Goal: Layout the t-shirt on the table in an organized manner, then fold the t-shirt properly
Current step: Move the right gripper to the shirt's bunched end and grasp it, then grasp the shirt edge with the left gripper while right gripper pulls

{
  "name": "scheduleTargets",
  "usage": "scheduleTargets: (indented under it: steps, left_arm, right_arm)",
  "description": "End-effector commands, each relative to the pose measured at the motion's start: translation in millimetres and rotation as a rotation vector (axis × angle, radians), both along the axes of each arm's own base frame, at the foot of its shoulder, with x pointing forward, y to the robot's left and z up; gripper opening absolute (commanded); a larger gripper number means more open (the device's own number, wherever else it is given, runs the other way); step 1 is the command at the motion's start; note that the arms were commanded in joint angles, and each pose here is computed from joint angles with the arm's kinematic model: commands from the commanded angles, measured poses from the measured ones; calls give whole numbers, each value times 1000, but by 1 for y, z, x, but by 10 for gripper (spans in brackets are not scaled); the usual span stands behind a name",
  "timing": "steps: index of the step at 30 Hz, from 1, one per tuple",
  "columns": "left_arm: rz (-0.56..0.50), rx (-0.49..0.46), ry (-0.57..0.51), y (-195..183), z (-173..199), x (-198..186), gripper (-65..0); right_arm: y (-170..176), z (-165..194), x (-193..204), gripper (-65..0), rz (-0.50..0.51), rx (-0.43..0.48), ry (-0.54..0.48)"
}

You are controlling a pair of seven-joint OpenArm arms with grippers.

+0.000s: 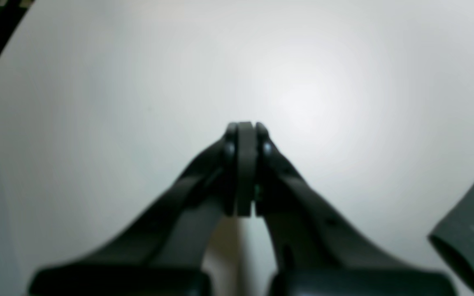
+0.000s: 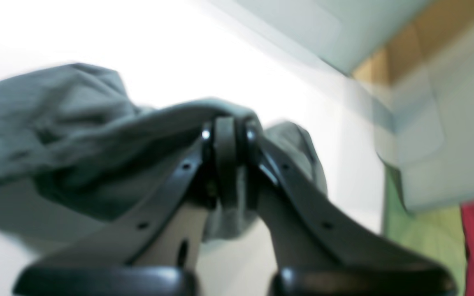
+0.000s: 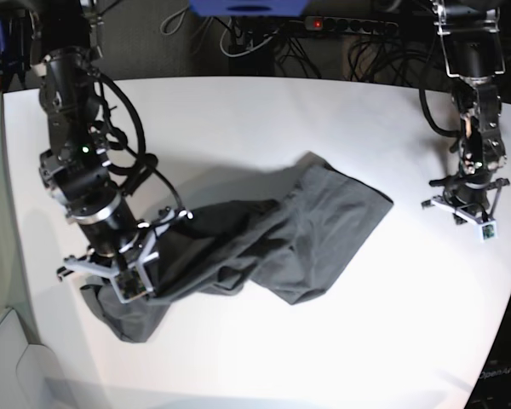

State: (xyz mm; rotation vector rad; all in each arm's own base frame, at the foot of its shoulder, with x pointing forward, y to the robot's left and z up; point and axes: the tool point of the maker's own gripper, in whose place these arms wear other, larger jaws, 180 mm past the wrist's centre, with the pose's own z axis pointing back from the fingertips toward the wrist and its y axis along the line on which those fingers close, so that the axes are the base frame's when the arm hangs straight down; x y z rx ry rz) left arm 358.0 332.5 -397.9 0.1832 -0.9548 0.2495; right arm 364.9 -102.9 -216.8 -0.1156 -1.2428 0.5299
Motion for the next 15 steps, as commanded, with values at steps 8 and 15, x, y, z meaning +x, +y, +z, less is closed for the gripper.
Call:
scheduleTargets:
  steps: [8, 15]
  left_arm:
    - [-2, 26, -74, 7, 26, 14, -648]
    - [-85, 31, -269, -35, 95, 39, -648]
  right_arm:
    - [-31, -27, -19, -650, -56, -36, 63]
    - [-39, -69, -52, -650, -53, -71, 188]
